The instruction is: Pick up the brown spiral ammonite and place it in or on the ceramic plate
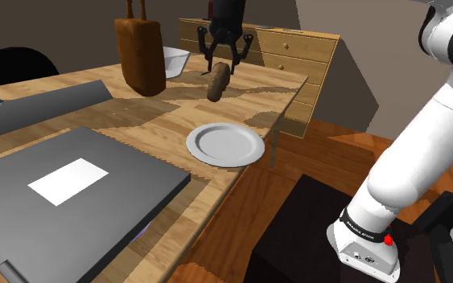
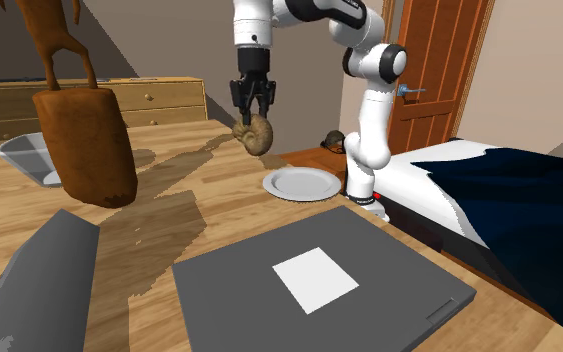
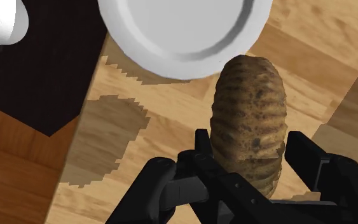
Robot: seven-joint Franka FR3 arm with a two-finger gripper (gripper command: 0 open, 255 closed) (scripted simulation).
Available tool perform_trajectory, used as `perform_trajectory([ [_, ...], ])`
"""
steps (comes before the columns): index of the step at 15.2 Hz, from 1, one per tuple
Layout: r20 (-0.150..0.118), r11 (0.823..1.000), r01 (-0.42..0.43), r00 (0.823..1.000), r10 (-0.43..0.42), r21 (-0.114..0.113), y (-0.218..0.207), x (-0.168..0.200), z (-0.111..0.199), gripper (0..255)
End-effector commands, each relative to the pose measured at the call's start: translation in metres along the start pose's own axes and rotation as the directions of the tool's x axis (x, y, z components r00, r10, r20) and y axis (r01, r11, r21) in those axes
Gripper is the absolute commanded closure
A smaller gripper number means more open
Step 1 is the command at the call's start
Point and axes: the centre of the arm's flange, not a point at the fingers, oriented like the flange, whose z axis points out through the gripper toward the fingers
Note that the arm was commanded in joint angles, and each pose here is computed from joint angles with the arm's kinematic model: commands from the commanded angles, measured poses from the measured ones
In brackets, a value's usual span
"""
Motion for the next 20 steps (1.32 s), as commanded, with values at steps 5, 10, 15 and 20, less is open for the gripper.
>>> perform_trajectory([
  [5, 0.000, 1.000, -0.001, 1.000, 0.001, 0.000, 0.027, -0.072, -0.008, 255],
  [10, 0.000, 1.000, -0.001, 1.000, 0.001, 0.000, 0.044, -0.112, -0.002, 255],
  [15, 0.000, 1.000, -0.001, 1.000, 0.001, 0.000, 0.046, -0.112, 0.024, 255],
  [20, 0.000, 1.000, -0.001, 1.000, 0.001, 0.000, 0.047, -0.111, 0.051, 255],
])
